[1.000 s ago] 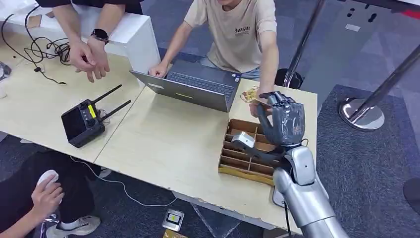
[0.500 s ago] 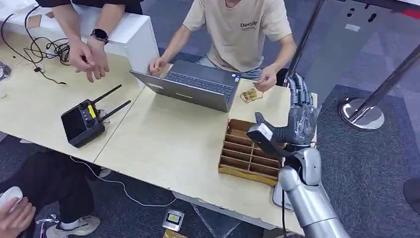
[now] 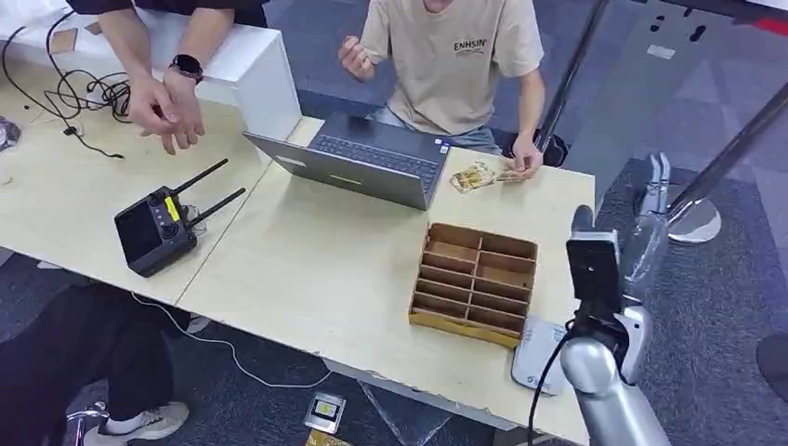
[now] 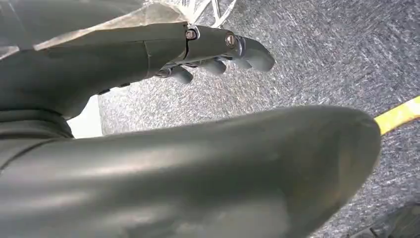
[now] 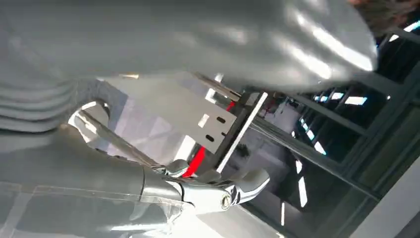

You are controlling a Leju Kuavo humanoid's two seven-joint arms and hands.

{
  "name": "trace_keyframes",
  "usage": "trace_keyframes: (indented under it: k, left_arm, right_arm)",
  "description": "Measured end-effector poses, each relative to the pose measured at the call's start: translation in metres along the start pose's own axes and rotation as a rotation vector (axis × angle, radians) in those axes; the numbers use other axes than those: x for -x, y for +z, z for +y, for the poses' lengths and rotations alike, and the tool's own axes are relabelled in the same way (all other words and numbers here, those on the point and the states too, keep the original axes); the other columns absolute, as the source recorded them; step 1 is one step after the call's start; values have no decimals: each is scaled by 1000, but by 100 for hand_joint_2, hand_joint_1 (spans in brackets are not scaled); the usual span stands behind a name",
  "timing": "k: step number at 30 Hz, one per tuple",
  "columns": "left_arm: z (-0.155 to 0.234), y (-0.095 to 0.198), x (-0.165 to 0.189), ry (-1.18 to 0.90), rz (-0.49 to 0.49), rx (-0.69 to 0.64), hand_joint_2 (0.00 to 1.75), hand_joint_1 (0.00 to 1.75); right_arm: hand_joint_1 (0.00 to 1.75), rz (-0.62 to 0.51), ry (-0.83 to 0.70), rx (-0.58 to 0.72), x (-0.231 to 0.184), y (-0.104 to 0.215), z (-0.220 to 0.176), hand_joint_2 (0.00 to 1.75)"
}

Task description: Pass the card to the sensor for recognition and then transmit it.

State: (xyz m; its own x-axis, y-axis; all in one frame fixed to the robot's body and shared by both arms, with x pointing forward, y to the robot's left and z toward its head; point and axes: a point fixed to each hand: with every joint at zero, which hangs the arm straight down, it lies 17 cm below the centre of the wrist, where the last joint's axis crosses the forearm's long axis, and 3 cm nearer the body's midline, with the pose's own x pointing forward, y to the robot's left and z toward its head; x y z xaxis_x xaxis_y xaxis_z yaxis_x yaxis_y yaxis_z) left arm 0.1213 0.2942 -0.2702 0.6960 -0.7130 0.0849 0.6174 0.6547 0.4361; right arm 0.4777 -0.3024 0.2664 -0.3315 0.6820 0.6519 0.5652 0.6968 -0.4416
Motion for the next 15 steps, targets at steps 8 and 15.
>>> trace_keyframes:
  k: [8, 15]
  left_arm:
    - [-2, 0, 4, 7, 20, 4, 0, 0]
    - [-2, 1, 2, 13, 17, 4, 0, 0]
  right_arm:
    - [0, 9, -97, 33, -14, 28, -40, 0]
    - [0, -15, -128, 31, -30, 39, -57, 0]
